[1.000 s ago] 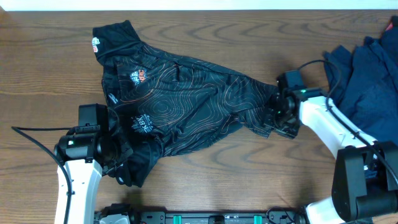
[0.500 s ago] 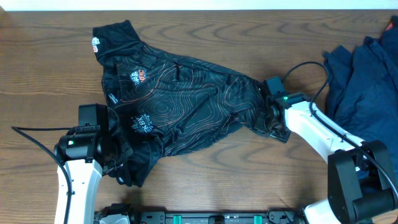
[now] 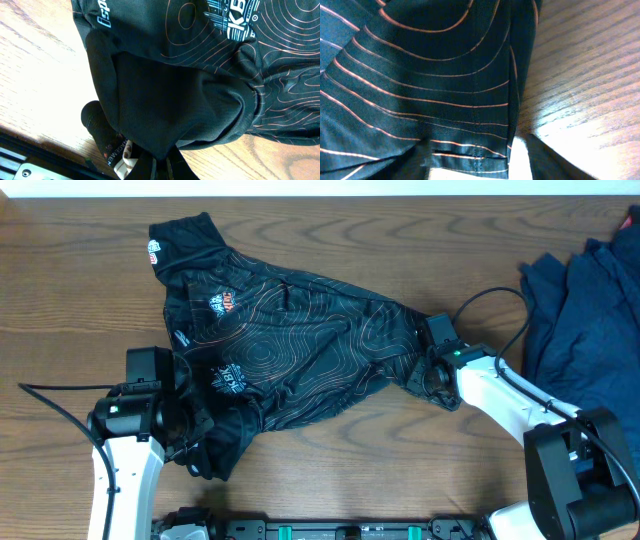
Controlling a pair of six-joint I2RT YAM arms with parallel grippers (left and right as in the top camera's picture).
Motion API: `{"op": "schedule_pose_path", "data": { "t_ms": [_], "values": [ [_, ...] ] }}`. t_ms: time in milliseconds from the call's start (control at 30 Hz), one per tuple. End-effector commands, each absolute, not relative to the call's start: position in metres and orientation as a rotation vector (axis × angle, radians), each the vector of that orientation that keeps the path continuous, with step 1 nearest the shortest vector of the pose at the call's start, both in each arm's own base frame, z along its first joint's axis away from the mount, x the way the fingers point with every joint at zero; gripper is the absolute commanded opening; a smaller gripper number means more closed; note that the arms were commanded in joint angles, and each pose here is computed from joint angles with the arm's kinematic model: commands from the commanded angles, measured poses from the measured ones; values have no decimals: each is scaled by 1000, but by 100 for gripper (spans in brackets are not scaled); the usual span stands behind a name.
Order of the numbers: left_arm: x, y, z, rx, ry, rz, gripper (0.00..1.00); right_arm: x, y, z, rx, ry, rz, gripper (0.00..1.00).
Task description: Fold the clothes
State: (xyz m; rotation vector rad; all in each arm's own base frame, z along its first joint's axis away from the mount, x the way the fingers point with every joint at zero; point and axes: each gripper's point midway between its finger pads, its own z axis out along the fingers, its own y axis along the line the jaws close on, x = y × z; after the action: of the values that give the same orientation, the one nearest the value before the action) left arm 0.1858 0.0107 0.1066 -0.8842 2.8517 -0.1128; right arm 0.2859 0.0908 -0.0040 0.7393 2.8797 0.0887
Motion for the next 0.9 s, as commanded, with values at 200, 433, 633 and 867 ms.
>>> {"op": "schedule_pose_path", "data": {
  "t_ms": [200,433,633,867],
  "values": [
    [186,14,108,-892,2839,-91,6,258,87,-22,773,2957,40,12],
    [186,14,108,-892,2839,-91,6,257,85,-22,761,2964,30,1],
    [186,14,108,-891,2840,-91,6,265,45,-5,873,2904,-105,1],
    [188,15,109,-888,2831,-93,6,286,13,48,774,2845,-60,1]
  ]
}}
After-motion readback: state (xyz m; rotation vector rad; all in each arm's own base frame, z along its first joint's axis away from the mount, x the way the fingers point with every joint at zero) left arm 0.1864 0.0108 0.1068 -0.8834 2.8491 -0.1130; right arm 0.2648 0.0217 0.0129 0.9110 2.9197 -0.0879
